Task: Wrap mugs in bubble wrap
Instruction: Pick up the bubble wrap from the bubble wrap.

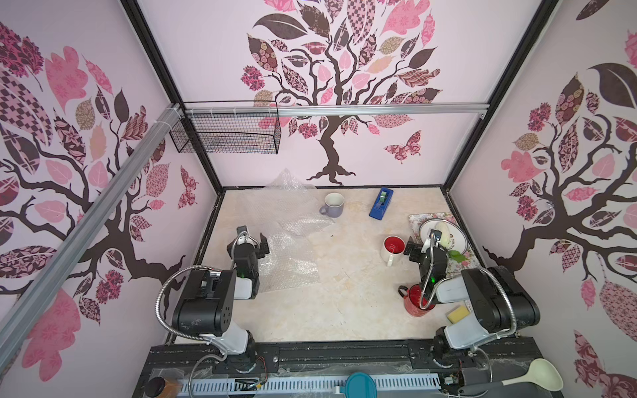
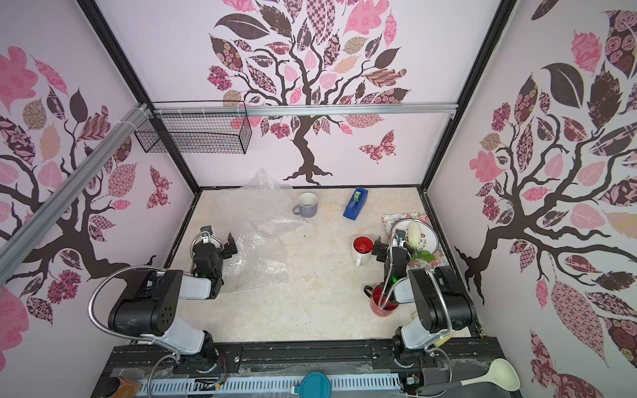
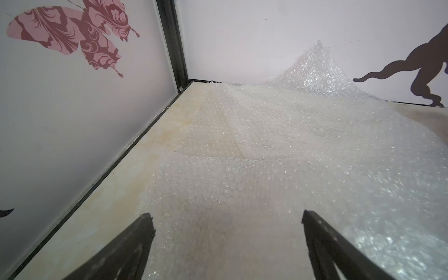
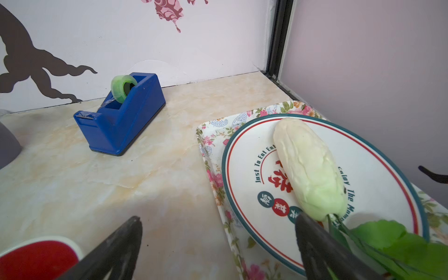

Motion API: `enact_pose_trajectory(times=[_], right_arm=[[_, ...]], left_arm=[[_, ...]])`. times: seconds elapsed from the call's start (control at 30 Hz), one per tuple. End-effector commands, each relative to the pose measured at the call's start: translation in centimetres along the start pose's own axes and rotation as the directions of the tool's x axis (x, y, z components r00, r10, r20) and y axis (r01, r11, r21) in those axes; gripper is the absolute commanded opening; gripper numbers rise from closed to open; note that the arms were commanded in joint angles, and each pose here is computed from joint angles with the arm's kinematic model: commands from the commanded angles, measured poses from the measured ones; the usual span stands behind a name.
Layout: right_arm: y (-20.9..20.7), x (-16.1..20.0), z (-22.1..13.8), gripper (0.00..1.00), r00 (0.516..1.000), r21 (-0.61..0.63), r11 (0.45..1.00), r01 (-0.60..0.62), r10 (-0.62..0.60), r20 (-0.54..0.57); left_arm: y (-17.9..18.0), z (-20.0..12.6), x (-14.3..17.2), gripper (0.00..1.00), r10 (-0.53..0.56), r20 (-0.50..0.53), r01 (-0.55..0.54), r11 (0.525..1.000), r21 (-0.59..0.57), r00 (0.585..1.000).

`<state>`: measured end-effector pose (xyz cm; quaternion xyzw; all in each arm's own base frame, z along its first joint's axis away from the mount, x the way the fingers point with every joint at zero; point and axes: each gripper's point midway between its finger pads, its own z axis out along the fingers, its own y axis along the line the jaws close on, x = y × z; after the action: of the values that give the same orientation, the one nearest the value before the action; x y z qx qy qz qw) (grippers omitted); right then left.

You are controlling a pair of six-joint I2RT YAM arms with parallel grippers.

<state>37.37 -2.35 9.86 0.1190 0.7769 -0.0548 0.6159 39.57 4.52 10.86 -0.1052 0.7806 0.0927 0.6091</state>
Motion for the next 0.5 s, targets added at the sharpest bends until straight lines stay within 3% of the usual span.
enact_pose_trajectory(times=[0.0,0.47], right_arm=[[0.44,-1.53,0.28,1.00,0.999,-0.014,1.000,-0.007,0.007,0.040],[0.49,-1.55,0.34,1.00,0.999,-0.016,1.000,-0.007,0.008,0.041]], left_arm=[[0.03,-0.02,0.06,0.98,0.002,0.006,-0.002,1.000,0.000,1.000],[0.01,0.01,0.06,0.98,-0.001,0.006,0.001,1.000,0.004,1.000]])
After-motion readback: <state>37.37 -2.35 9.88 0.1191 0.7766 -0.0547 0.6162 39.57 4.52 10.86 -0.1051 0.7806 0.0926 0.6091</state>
